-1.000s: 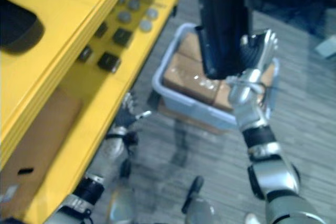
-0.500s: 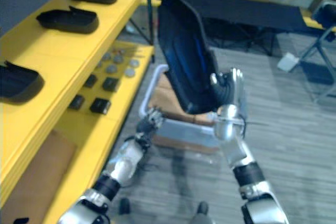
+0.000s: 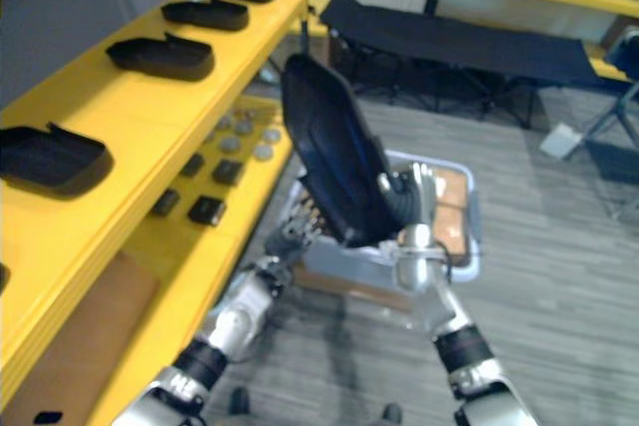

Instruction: Walk over and take plastic housings, then place them on the shelf

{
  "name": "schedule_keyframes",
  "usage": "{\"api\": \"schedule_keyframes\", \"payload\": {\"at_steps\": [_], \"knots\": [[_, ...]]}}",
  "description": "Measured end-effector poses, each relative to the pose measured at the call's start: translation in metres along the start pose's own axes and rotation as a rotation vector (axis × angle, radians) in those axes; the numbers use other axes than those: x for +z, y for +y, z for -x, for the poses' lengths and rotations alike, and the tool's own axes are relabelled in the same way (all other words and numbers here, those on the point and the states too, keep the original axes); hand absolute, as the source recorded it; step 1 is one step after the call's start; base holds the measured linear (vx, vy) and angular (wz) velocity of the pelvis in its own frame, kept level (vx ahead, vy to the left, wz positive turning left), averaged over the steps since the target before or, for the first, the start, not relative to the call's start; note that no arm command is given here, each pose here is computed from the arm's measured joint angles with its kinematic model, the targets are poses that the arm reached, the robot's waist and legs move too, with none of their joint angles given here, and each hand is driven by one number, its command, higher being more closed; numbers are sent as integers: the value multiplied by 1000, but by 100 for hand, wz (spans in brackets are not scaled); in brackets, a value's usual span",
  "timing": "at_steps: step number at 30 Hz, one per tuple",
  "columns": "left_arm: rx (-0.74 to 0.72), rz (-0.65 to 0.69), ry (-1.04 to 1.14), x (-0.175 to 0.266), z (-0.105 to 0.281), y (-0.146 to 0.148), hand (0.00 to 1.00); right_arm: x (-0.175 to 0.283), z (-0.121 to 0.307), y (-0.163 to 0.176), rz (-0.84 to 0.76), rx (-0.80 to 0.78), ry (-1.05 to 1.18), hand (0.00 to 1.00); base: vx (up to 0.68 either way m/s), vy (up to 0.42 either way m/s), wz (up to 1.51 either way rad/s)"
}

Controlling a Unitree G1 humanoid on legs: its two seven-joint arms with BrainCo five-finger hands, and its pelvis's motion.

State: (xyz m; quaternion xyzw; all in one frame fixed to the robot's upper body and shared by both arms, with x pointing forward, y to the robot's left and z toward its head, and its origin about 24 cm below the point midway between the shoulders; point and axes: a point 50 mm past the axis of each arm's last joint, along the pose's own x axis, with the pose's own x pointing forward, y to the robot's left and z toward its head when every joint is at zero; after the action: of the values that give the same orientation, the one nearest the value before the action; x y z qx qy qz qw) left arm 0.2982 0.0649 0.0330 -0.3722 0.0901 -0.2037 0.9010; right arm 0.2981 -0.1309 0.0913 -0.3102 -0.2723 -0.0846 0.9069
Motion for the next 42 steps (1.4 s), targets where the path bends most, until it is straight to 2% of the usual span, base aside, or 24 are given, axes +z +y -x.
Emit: {"api": "schedule_keyframes", "payload": {"at_steps": [9, 10, 18, 30, 31, 39, 42], "knots": [[93, -8, 21, -6, 8, 12, 0, 8, 21, 33, -90, 111, 30, 100, -8, 1, 0], [110, -10, 21, -6, 9, 14, 100, 8, 23, 35, -98, 113, 35, 100, 0, 0, 0], [194, -63, 18, -9, 15, 21, 100, 3, 42, 44, -149, 143, 120, 100, 0, 0, 0], [287, -95, -75, 4, 19, 32, 100, 16, 50, 56, -228, 162, 105, 100, 0, 0, 0], [288, -96, -81, 5, 19, 32, 100, 16, 50, 56, -232, 161, 101, 0, 0, 0, 0], [306, -77, -137, 17, 21, 36, 100, 14, 65, 57, -252, 181, 110, 0, -1, 1, 3], [307, -65, -166, 23, 21, 36, 100, 17, 59, 50, -270, 132, 83, 0, 0, 0, 0]]}}
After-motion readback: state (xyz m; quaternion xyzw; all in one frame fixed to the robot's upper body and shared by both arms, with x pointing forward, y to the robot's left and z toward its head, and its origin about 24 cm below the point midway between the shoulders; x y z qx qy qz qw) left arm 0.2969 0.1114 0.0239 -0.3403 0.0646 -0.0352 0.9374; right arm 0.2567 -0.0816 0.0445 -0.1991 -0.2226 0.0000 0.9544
